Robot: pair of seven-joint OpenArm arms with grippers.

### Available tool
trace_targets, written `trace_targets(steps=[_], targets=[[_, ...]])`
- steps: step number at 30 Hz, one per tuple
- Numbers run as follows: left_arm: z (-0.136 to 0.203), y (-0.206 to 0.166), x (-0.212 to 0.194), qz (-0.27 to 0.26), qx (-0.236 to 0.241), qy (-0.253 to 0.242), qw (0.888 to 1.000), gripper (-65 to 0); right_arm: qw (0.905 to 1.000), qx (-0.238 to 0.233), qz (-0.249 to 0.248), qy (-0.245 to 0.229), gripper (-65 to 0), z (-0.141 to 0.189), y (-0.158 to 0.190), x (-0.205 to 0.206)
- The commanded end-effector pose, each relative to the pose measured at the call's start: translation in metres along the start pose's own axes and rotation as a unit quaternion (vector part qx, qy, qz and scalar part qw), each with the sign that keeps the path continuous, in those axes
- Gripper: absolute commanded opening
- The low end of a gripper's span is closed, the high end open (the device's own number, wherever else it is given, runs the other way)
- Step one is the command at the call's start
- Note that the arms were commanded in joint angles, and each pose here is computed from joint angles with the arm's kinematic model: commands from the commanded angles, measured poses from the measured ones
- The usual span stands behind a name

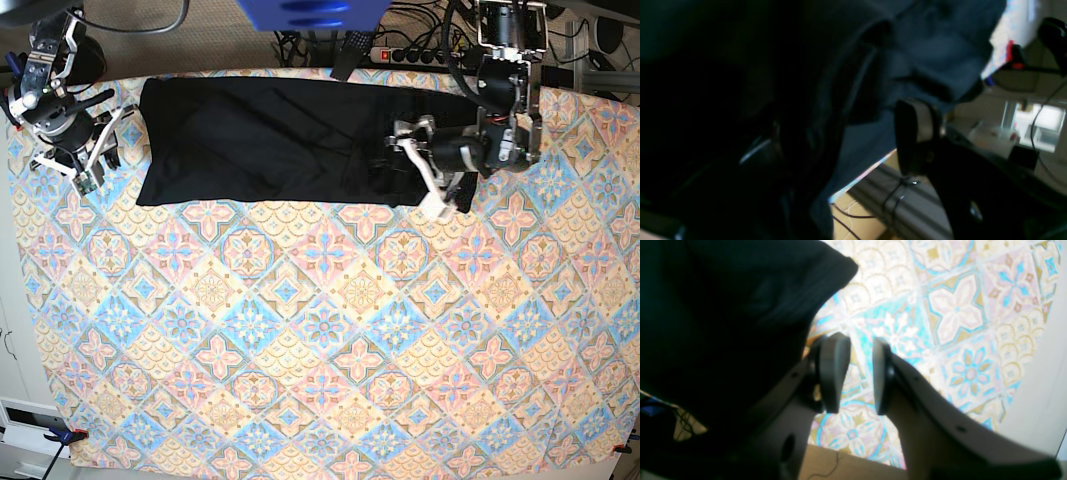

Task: Fold the T-shirt properly
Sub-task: 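Fold the strip end with the left gripper inward toward the right gripper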

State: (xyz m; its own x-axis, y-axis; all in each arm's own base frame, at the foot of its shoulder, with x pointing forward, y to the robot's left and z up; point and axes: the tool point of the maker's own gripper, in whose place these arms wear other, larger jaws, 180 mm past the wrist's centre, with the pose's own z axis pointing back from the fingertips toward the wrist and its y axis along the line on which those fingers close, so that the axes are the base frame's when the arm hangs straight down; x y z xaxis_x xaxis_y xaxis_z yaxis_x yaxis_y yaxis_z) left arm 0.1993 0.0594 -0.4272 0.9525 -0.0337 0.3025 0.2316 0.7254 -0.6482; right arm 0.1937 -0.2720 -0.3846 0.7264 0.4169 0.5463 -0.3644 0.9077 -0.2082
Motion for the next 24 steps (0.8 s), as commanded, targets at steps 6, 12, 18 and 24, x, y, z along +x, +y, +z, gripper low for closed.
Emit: trace_targets(steps=[6,12,18,24], targets=[[-0.028,-0.05,-0.008,-0.038,-0.062,0.019,0.997,-24.0,0.9998,-0.01,0.006,-0.018,-50.4,0.005,-0.008,0.011],[-0.018,-0.069,0.007,-0.031,-0.104,-0.016,0.994,-24.0,0.9998,-0.01,0.007,-0.013,-50.2,0.005,-0.008,0.008],[0.035,-0.052,0.034,-0.073,-0.062,-0.074,0.993,-24.0,0.9985,-0.004,0.02,0.051,-43.2,0.01,-0.007,-0.022],[0.075,-0.007,0.039,-0.056,0.009,-0.103,0.993,-24.1,0.9988,0.019,-0.001,0.045,-39.1,0.009,0.0,-0.02]])
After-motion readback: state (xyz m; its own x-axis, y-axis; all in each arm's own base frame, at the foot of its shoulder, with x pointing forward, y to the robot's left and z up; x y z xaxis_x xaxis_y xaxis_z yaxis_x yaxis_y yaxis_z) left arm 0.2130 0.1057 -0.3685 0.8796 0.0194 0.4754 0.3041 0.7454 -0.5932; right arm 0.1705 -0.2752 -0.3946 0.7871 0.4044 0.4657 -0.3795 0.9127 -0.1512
